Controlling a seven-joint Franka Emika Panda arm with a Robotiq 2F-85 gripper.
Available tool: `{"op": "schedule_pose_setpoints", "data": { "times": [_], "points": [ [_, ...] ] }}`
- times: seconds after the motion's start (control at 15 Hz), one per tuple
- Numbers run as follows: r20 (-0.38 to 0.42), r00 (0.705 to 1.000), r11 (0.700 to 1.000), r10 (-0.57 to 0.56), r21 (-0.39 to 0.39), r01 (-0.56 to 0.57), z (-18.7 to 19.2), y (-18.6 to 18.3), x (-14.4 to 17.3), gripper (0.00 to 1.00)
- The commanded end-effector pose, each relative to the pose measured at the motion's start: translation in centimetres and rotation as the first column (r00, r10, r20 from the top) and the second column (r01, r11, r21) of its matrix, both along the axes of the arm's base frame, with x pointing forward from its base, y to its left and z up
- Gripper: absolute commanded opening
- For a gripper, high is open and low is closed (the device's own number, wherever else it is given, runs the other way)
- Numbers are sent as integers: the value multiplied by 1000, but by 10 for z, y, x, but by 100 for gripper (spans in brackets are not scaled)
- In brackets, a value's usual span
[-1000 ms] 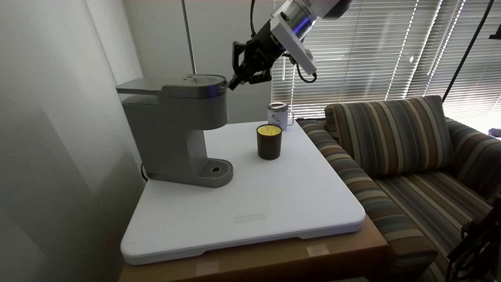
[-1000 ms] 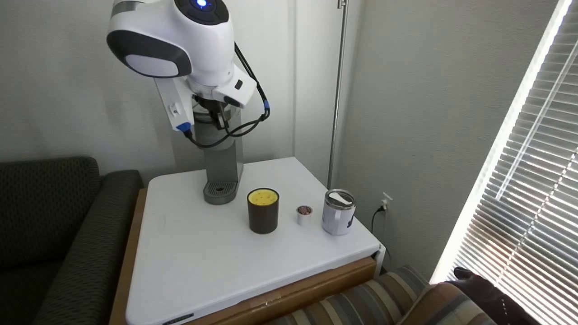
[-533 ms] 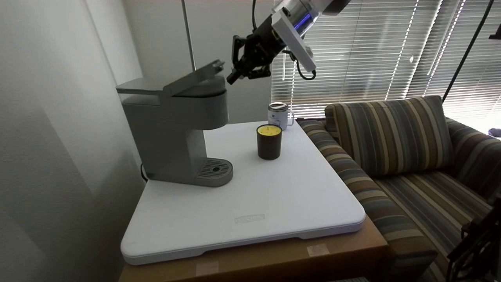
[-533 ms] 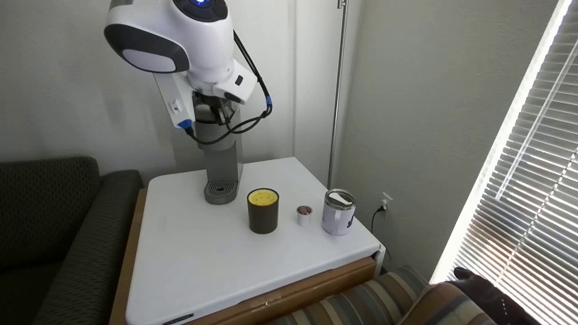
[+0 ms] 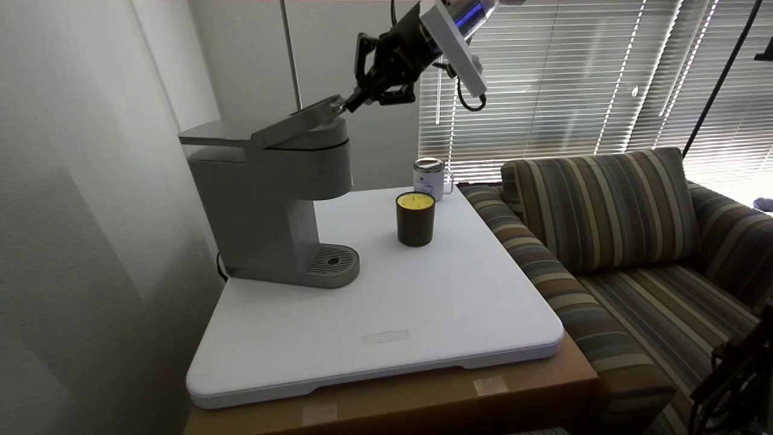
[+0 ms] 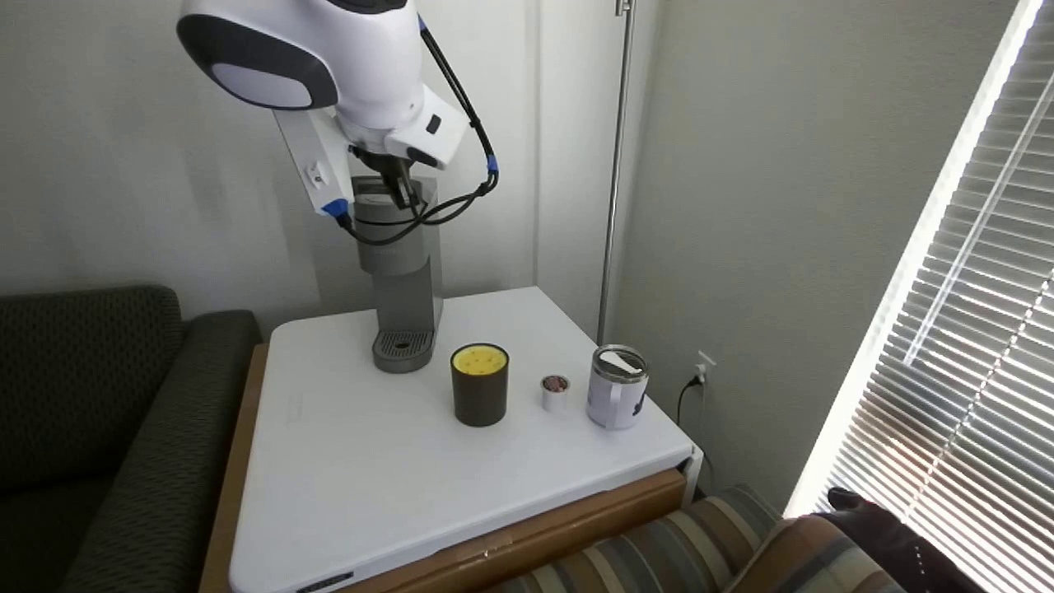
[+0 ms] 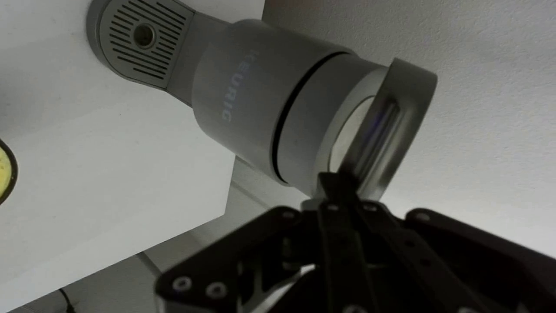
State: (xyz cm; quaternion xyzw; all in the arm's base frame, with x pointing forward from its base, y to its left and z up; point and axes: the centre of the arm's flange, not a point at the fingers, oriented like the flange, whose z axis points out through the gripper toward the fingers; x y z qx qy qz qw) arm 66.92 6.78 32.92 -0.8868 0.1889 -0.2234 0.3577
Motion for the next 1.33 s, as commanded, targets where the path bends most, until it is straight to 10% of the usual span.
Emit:
{"op": "schedule_pose_setpoints", "data": {
  "times": [0.0,1.27],
  "points": [
    [22,1000,1000,1,18,-1,2,-2,-10,0],
    [111,993,999,42,28,-45,37,9,-11,0]
  ]
}}
